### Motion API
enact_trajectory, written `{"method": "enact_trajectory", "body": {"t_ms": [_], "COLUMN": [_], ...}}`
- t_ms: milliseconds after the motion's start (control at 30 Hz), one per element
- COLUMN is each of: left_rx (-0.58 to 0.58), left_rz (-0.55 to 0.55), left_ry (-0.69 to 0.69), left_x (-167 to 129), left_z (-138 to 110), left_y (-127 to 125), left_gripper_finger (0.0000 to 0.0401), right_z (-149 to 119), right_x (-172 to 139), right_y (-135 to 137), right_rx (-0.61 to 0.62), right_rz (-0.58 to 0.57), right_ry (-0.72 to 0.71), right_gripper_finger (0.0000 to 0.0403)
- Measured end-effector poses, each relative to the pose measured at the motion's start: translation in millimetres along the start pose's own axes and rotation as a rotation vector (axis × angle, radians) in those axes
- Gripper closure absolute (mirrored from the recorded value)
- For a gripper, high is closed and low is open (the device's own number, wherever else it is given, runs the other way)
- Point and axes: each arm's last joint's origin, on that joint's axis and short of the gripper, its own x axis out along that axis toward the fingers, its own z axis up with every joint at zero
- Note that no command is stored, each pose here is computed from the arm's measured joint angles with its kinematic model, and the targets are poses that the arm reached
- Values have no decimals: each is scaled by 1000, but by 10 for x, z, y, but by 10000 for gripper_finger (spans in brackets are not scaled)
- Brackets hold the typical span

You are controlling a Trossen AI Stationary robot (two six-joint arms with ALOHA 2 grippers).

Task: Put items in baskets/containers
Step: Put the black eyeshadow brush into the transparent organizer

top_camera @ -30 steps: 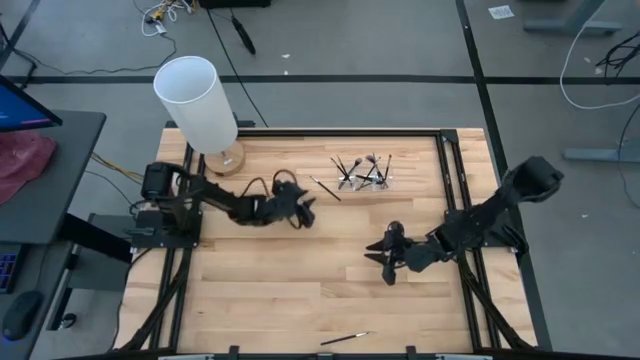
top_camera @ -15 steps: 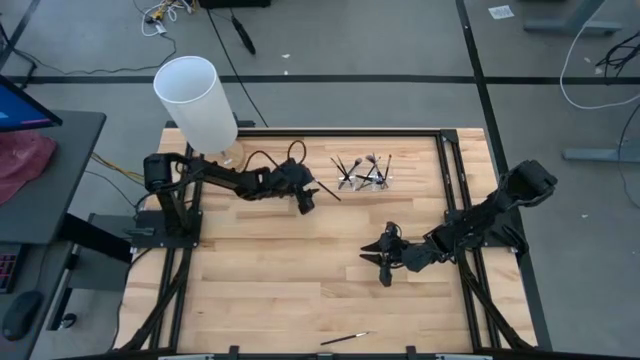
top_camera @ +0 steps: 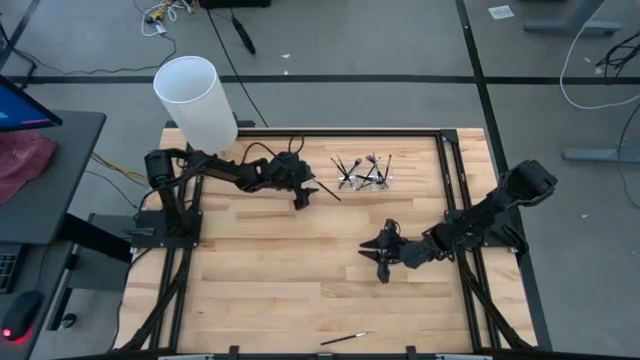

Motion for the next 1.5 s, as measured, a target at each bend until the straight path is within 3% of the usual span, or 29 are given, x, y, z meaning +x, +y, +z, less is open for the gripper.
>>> {"method": "enact_trajectory", "body": {"t_ms": [300,400,533,700,967,1100,1267,1500], "left_rx": [25,64,76,138,225,244,238,210], "left_rz": [-54,-40,-147,-257,-320,-333,-354,-385], "left_ry": [62,91,139,191,180,171,137,107], "left_x": [466,498,490,465,424,403,399,405], "left_z": [-79,-72,-115,-144,-131,-130,-101,61], "left_y": [12,-45,-156,-473,-900,-1038,-1186,-1347], "left_gripper_finger": [168,169,188,245,386,385,391,391], "right_z": [25,27,27,27,27,24,-6,-45], "right_x": [10,10,10,10,10,14,95,276], "right_y": [-7,-6,-5,-5,-5,-7,-88,-326], "right_rx": [10,11,11,11,11,8,-106,-176], "right_rz": [1,2,2,2,2,0,-53,-171], "right_ry": [-16,-18,-18,-18,-18,-18,0,50], "right_gripper_finger": [305,305,305,305,305,305,299,235]}}
